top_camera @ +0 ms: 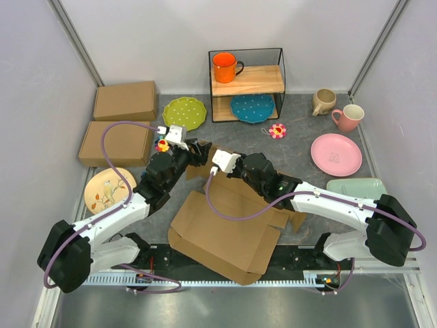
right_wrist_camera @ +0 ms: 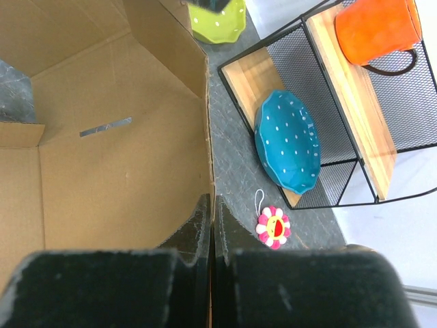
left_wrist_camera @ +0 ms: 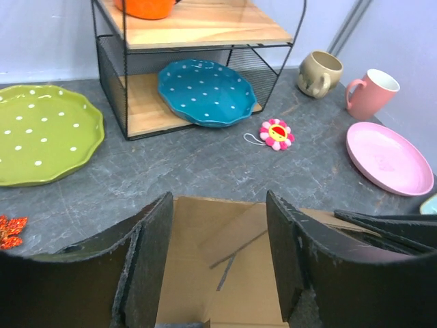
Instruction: Fold the paper box
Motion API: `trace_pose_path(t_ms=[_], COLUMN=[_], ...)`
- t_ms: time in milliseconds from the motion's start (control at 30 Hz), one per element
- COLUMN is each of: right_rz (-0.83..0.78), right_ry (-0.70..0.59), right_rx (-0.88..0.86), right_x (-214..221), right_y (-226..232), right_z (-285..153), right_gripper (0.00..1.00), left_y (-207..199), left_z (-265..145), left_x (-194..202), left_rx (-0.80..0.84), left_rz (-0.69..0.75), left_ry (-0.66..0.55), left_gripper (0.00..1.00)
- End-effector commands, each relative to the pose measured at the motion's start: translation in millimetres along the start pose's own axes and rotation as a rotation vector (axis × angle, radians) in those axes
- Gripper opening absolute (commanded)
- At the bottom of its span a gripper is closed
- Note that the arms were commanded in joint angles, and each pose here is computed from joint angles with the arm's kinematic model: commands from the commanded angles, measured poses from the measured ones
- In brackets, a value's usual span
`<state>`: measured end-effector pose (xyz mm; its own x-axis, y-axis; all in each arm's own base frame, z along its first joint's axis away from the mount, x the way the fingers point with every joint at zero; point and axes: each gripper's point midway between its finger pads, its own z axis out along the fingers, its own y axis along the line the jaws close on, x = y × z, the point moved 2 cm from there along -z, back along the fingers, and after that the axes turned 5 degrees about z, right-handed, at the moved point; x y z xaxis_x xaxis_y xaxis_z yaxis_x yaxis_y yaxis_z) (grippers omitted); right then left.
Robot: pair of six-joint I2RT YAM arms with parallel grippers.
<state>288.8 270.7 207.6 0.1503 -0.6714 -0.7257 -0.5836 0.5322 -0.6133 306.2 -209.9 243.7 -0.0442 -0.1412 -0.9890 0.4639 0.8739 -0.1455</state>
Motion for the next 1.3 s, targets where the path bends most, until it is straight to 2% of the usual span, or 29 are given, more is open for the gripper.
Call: trace_pose_path(t_ms=[0, 167, 267, 500, 700, 800, 867, 933, 967, 1000, 1067, 1133, 1267], right_rz=[0.039, 0.037, 0.037, 0.036, 0.035, 0.029, 0.014, -0.009, -0.029, -0.04, -0.067, -0.085, -0.182], right_ry=[-0.031, -0.029, -0.025, -0.021, -0.014, -0.007, -0.001, 0.014, 0.017, 0.014, 0.019, 0.016, 0.023], right_rx=[0.011, 0.006, 0.01, 0.012, 0.006, -0.003, -0.003, 0.015, 0.03, 0.037, 0.063, 0.084, 0.117], right_x=[-11, -12, -12, -12, -12, -11, -11, -10, -10, -12, -13, -14, -11], right_y=[-3, -1, -1, -2, 1, 4, 5, 4, 1, 0, -6, -11, -11], right_z=[-2, -1, -1, 0, 2, 4, 4, 3, 2, 1, 0, -2, -7], right_gripper=[0.0, 0.0, 0.0, 0.0, 0.0, 0.0, 0.0, 0.0, 0.0, 0.0, 0.0, 0.0, 0.0], left_y=[12, 6, -5, -15, -23, -29, -31, -24, -14, -7, 10, 21, 46], left_z=[7, 16, 19, 13, 4, 1, -1, -6, -6, -10, -19, -30, -50], left_x=[-23, -8, 1, 26, 39, 55, 61, 62, 57, 54, 30, 5, -14], left_rx=[-0.067, -0.019, 0.033, 0.08, 0.121, 0.145, 0.155, 0.117, 0.062, 0.028, -0.056, -0.101, -0.24], left_rz=[-0.154, -0.249, -0.31, -0.388, -0.436, -0.471, -0.474, -0.459, -0.428, -0.411, -0.361, -0.322, -0.252], left_ry=[-0.063, 0.007, 0.042, 0.124, 0.176, 0.234, 0.26, 0.262, 0.229, 0.209, 0.115, 0.037, -0.034], left_gripper=[0.61, 0.62, 0.56, 0.25, 0.08, 0.06, 0.06, 0.14, 0.18, 0.28, 0.41, 0.47, 0.56])
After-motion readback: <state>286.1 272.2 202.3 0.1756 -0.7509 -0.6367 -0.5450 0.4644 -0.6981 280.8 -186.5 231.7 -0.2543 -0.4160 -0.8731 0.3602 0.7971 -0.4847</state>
